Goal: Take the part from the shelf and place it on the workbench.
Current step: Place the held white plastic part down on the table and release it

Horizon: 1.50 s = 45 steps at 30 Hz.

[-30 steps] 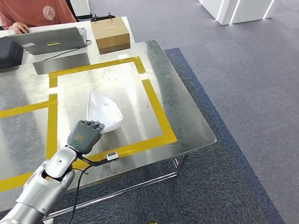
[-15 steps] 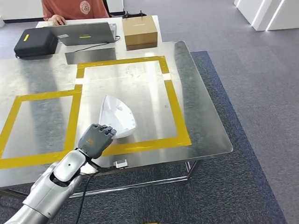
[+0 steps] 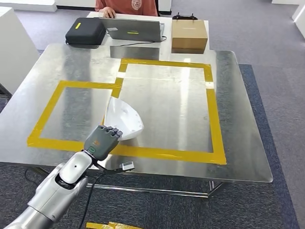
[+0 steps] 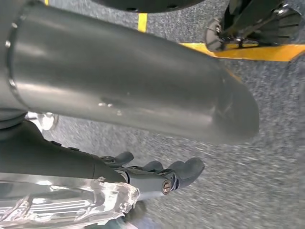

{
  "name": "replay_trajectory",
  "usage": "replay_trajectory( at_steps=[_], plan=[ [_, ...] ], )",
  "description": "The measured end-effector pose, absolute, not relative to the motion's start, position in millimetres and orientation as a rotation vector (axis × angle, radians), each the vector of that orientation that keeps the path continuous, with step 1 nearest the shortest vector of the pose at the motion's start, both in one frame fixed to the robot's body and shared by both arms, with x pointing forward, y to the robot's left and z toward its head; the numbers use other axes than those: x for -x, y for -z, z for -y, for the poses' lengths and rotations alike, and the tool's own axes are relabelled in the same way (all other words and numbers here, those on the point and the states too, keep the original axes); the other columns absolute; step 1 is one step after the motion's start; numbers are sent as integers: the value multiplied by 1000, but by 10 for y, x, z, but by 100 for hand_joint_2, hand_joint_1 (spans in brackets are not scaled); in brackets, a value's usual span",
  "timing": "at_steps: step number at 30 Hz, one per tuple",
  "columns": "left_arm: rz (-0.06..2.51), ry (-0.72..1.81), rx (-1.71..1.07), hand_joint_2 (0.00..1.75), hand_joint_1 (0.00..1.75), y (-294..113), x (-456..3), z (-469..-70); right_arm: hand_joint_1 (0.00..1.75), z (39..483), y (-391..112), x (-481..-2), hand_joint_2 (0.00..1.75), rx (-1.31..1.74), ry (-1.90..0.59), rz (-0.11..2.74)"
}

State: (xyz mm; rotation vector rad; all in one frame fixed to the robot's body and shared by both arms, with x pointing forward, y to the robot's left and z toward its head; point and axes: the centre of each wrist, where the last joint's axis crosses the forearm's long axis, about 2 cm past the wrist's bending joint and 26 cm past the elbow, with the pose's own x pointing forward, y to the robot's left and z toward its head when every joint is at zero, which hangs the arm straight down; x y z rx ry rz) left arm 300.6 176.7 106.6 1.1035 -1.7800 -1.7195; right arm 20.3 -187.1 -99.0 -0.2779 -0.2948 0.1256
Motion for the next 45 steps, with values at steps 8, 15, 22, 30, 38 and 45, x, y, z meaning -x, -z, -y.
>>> replay_trajectory(
  at_steps=[8, 15, 22, 30, 38, 45],
  plan=[
    [1743, 1709, -1131, 175, 175, -1101, -3083, -1783, 0, 1843, 985, -209, 0, 268, -123, 296],
    [1727, 1710, -1123, 175, 175, -1103, -3129, -1738, 0, 1794, 982, -223, 0, 211, -95, 291],
    [1738, 1703, -1117, 175, 175, -1130, -3149, -1678, 0, 1775, 980, -226, 0, 197, -86, 288],
    [1736, 1704, -1109, 175, 175, -1134, -3156, -1653, 0, 1768, 979, -226, 0, 190, -85, 287],
    [1763, 1726, -1086, 175, 175, -1199, -3195, -1517, 0, 1747, 977, -230, 0, 168, -82, 298],
    [1726, 1729, -1081, 175, 175, -1225, -3233, -1378, 0, 1726, 974, -236, 0, 156, -64, 300]
  ],
)
